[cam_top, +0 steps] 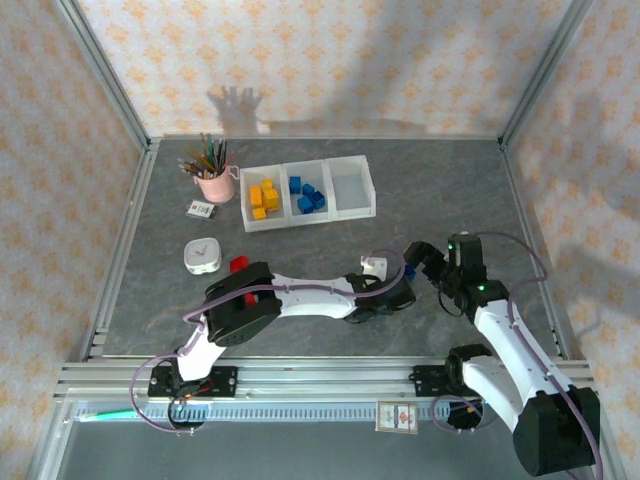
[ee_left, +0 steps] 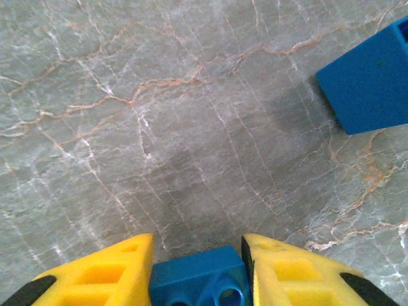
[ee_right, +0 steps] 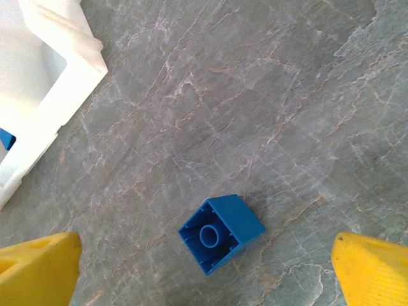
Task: Sort the legos into containers by color
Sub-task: Pick up the lego from the middle-left of the table, then place the lego in the container.
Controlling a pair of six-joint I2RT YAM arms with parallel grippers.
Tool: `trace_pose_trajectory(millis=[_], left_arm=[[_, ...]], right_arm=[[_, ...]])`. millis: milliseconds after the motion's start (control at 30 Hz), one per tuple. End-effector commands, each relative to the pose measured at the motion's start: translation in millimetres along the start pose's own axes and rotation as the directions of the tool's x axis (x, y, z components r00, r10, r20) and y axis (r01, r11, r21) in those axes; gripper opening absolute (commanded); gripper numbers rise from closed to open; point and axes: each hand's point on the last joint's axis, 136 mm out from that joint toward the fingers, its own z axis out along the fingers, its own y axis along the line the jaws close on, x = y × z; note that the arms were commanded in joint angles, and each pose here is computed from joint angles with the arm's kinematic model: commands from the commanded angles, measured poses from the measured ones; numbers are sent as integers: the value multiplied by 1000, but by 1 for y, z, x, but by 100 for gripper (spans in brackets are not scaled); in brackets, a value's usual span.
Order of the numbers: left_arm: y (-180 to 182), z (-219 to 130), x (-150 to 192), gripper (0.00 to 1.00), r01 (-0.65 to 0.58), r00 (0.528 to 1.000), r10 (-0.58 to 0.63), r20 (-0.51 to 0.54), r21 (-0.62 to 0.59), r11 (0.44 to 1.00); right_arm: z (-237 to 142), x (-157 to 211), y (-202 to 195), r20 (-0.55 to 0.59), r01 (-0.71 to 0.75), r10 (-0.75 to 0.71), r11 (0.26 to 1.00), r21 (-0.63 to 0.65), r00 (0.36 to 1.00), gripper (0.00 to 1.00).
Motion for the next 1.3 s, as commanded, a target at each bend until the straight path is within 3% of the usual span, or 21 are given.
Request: trace_pose_trajectory(millis=[0,133,467,733,800,967,1133,1267], left_arm=[[8,-29,-25,36,20,997,-20,81,-1,1000],[24,-42,-41,36,28,992,-25,123,-20,999],[116,-73,-160,37,132,943,-82,323,-138,982],[172,-38,-254,36,206,914,-115,390,-202,957],[184,-11,-267,36,206,925,-111,363,-235,950],[203,17,-303,36,215,922,-94,377,-296,931],[210,20,-318,57,216,925,-98,366,-297,930],[197,1,-324,61,208,920,-114,376,-220,953]], right_arm=[[-7,-10,18,11,43,-43,997,-57,999,100],[-8,-11,32,-18,69,-72,992,-101,997,100],[-4,-2,82,-55,116,-130,969,-217,990,100],[1,5,111,-56,115,-134,957,-266,989,100],[3,6,114,-62,111,-133,956,-272,989,100],[6,1,117,-56,129,-148,958,-257,987,100],[0,-9,120,-26,150,-161,961,-233,987,100],[-3,-15,121,-4,152,-157,963,-223,988,100]])
